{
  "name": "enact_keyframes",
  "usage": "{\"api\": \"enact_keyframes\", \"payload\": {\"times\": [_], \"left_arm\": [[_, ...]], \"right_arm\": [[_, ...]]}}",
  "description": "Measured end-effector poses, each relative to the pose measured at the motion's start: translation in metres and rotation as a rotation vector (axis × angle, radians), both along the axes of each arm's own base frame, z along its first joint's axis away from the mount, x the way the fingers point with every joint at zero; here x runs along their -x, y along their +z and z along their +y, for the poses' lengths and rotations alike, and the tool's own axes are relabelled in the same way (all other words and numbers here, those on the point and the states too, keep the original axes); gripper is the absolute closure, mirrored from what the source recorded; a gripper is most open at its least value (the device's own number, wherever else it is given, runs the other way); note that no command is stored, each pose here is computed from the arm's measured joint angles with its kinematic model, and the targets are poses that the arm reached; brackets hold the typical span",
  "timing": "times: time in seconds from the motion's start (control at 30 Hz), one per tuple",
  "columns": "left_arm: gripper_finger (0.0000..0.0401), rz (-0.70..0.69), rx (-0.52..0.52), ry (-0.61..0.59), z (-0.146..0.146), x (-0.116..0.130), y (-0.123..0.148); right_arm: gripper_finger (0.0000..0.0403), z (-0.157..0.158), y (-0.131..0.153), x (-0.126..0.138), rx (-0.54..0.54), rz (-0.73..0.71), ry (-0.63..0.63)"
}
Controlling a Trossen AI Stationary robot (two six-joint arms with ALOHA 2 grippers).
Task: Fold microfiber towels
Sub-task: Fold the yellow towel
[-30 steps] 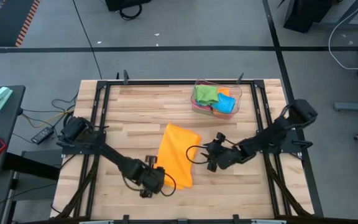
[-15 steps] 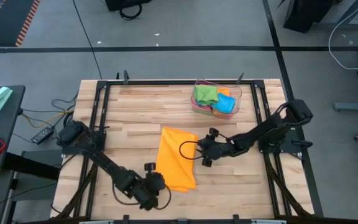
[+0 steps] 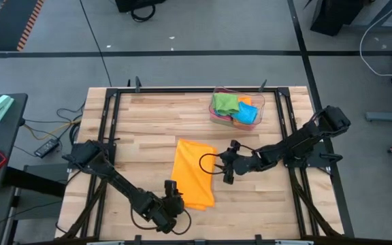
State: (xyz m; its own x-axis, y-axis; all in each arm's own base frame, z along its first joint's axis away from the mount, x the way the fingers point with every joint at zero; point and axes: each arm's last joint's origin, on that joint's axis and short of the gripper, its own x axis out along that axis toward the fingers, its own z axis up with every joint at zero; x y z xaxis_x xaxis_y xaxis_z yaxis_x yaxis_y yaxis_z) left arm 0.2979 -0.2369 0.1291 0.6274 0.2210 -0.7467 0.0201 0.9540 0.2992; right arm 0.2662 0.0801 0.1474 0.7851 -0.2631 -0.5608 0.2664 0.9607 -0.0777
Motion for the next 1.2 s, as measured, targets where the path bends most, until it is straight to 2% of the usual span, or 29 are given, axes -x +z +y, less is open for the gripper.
{"api": "enact_keyframes", "payload": {"times": [0.47,0.7,0.93,1.07,1.2], "left_arm": [[0.0277,0.052,-0.095,-0.079,0.001,0.003,-0.003],[0.0387,0.057,-0.096,-0.076,0.002,0.003,-0.003],[0.0389,-0.009,0.015,0.007,-0.002,0.011,0.019],[0.0392,-0.026,0.042,-0.007,-0.007,0.022,0.034],[0.0373,-0.021,0.042,-0.025,-0.011,0.029,0.039]], "right_arm": [[0.019,0.006,-0.001,0.002,-0.033,-0.008,-0.004],[0.019,0.007,0.0,0.002,-0.034,-0.013,0.0],[0.019,0.009,0.0,0.002,-0.044,-0.013,0.013],[0.019,0.011,0.0,0.003,-0.048,-0.012,0.025],[0.019,0.011,0.0,0.003,-0.048,-0.012,0.024]]}}
